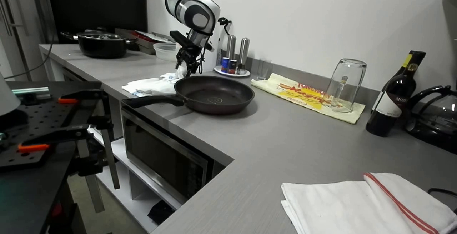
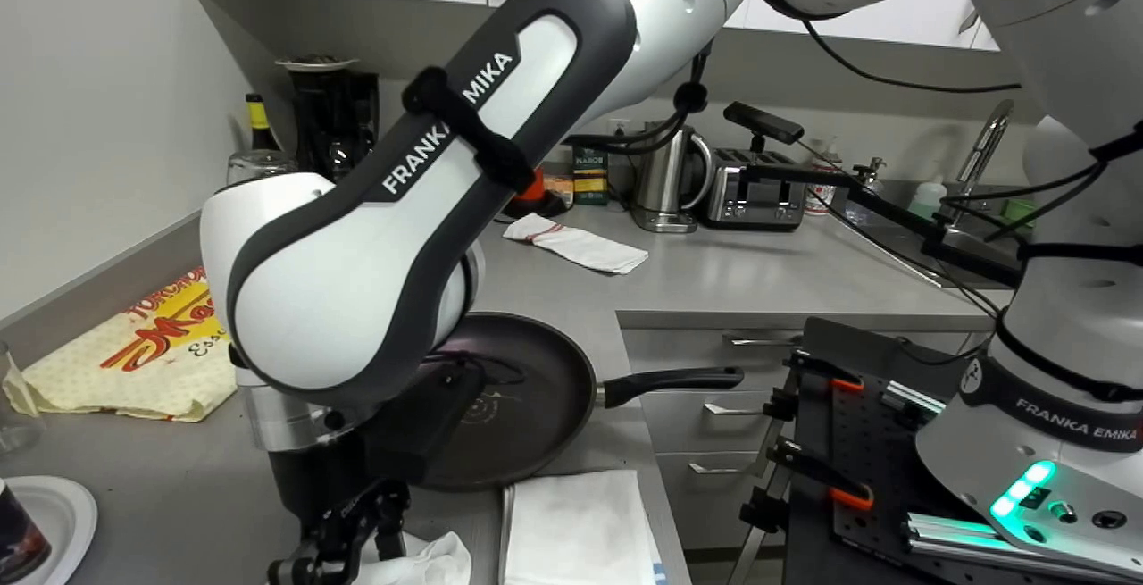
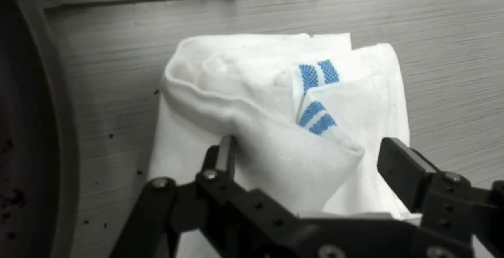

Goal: Use the towel to clean the pan

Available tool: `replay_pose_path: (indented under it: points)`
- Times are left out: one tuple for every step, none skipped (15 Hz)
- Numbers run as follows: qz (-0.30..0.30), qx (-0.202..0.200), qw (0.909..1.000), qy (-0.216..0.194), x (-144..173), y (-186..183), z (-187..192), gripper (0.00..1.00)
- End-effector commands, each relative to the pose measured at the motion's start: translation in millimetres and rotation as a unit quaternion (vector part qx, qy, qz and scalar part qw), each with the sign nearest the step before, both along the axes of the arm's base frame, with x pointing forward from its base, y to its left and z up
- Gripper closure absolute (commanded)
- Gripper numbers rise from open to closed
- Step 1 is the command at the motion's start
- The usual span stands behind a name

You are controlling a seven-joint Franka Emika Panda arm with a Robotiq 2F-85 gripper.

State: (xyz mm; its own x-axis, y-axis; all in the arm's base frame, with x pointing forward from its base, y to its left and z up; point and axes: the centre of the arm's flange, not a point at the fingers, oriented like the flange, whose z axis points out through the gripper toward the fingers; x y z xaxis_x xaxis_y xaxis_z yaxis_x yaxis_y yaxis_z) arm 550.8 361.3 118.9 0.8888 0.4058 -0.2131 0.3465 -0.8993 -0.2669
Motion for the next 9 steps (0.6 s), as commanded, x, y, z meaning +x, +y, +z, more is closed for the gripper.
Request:
replay_pose_path:
  points:
    - [-0.006,0.0,0.9999,0.013,-2,3,-7,0.4]
    - [-0.006,-0.001,0.9999,0.013,-2,1,-8,0.5]
    - [-0.007,-0.002,0.9999,0.014,-3,-1,-10,0.57]
    - [-0.006,-0.004,0.9999,0.015,-4,-4,-12,0.64]
    - [-0.006,-0.007,0.9998,0.016,-4,-5,-14,0.73]
    - [-0.006,-0.009,0.9998,0.018,-6,-8,-15,0.79]
    - [-0.006,-0.011,0.9998,0.018,-6,-9,-16,0.88]
    - [-0.007,-0.014,0.9996,0.022,-7,-12,-13,0.94]
    - [-0.008,-0.012,0.9996,0.023,-8,-13,-10,0.99]
